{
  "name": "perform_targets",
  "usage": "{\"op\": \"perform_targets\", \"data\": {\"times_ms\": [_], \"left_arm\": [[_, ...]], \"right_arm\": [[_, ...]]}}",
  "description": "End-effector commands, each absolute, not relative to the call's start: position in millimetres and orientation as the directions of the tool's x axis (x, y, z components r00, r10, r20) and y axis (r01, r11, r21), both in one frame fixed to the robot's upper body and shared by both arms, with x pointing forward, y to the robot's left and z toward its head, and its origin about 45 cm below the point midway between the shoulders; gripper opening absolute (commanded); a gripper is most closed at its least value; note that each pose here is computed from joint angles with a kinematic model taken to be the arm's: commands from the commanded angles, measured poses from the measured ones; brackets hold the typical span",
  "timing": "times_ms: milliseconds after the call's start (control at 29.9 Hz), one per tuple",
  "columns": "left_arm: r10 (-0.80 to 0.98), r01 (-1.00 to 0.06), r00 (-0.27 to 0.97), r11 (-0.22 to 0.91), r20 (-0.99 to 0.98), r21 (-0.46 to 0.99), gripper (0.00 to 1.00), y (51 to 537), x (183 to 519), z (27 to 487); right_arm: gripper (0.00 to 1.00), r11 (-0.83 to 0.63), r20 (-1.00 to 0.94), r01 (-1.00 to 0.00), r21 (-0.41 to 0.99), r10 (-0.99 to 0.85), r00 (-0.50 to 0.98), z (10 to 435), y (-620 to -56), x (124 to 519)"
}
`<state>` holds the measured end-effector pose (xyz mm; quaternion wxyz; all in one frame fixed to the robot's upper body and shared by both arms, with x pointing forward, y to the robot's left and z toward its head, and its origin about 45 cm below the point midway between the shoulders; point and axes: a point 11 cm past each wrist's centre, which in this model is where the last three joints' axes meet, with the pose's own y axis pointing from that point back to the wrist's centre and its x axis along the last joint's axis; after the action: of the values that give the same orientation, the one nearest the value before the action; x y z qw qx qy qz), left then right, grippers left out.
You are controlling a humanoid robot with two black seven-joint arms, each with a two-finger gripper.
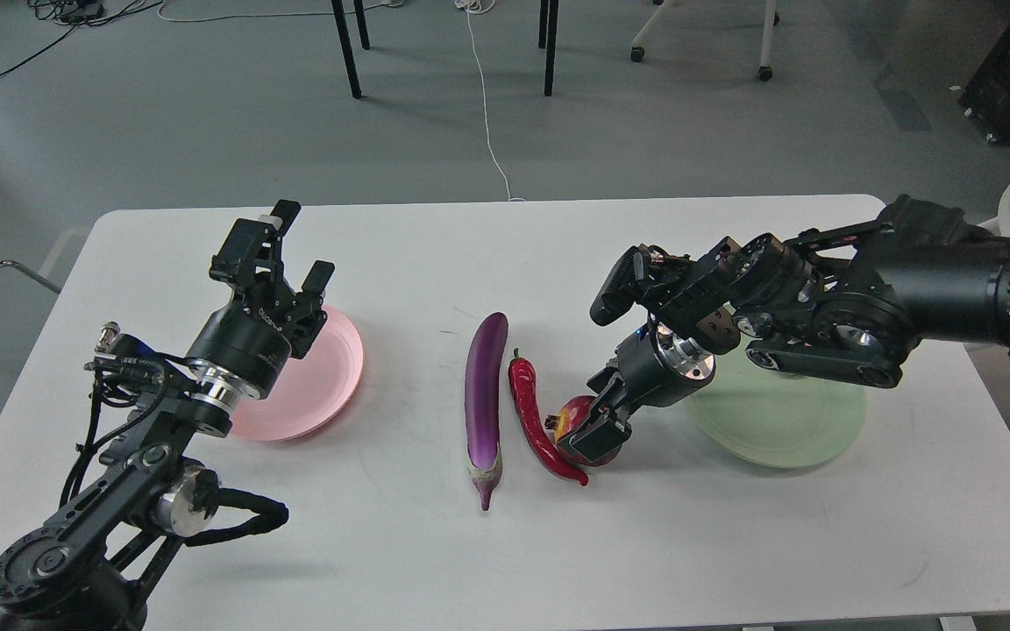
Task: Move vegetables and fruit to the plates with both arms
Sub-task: 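Reach the right gripper to the red apple and grasp it, then carry the red apple onto the green plate and release it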
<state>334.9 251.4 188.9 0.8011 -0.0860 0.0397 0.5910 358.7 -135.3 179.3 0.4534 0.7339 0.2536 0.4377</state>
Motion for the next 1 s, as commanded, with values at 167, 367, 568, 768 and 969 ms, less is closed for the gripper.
{"op": "perform_targets", "data": {"times_ms": [167,367,568,768,969], "left_arm": [[0.94,-0.954,0.298,0.287,-0.165,-0.091,0.99,251,335,189],[0.94,-0.954,0.298,0.287,-0.165,-0.091,0.99,251,335,189],[0.941,-0.954,0.297,0.286,-0.162,-0.088,0.99,253,335,189],[0.942,-0.954,0.297,0.286,-0.155,-0.088,0.98,255,335,190],[0.941,-0.953,0.302,0.291,-0.153,-0.088,0.99,254,335,190]], "right_arm": [[0.73,-0.426,0.384,-0.019,0.904,0.793,0.473,172,-136,358],[0.44,-0.427,0.399,-0.045,0.903,0.796,0.455,186,-134,366],[0.44,-0.432,0.44,-0.124,0.893,0.783,0.439,228,-149,385],[0.44,-0.423,0.467,-0.203,0.883,0.752,0.466,258,-185,397],[0.45,-0.296,0.393,-0.264,0.918,0.773,0.499,259,-256,401]]}}
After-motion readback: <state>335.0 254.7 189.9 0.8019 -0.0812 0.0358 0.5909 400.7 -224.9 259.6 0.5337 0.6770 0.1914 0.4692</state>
